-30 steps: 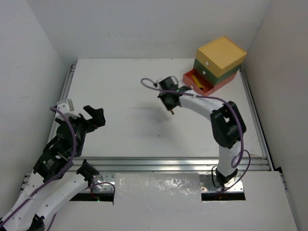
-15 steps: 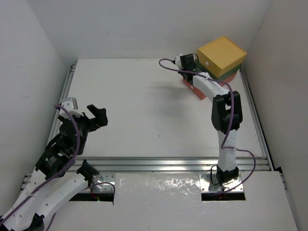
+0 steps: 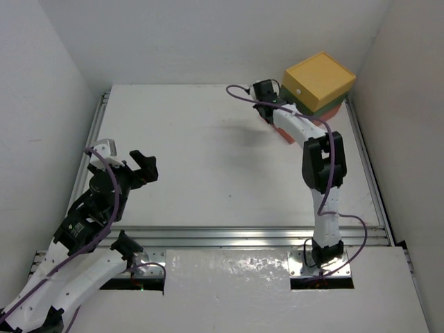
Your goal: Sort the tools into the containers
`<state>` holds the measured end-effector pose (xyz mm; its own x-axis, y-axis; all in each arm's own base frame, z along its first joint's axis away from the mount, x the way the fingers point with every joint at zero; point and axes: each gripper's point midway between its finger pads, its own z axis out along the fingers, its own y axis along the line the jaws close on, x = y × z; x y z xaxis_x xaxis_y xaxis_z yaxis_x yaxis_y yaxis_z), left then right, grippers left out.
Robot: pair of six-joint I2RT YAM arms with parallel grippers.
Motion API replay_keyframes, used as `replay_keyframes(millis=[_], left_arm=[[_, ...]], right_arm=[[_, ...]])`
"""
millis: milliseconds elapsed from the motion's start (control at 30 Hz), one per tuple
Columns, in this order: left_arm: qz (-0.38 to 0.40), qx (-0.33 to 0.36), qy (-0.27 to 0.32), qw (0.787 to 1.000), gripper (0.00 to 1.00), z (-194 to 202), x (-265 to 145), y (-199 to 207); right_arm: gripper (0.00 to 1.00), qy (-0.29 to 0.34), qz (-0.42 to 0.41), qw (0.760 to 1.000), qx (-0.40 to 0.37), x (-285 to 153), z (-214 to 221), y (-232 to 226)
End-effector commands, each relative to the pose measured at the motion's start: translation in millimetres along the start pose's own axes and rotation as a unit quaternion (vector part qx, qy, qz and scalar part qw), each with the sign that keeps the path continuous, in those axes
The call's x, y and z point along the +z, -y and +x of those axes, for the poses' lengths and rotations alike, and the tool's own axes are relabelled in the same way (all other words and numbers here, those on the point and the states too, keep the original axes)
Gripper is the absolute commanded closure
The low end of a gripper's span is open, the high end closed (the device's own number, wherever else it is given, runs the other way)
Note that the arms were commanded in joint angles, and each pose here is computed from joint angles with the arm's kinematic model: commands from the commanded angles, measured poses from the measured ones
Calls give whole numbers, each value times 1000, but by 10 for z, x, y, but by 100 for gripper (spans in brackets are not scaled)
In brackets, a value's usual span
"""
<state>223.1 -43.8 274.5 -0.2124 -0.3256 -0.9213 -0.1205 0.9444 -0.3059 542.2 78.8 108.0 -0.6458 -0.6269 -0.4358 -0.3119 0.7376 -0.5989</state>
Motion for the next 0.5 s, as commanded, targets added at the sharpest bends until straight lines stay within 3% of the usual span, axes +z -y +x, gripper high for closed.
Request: replay_keyframes(millis=[0, 200, 467], left_arm=[[9, -8, 18, 1000, 0, -99, 4, 43], [13, -5, 15, 1000, 0, -81, 13, 58], [15, -7, 19, 1000, 0, -101, -1, 58]], right_arm=[[100, 30, -16, 998, 59, -155, -152, -347], [100, -58, 67, 996, 9, 379, 223, -430], [100, -88, 189, 978, 2, 616, 337, 119]])
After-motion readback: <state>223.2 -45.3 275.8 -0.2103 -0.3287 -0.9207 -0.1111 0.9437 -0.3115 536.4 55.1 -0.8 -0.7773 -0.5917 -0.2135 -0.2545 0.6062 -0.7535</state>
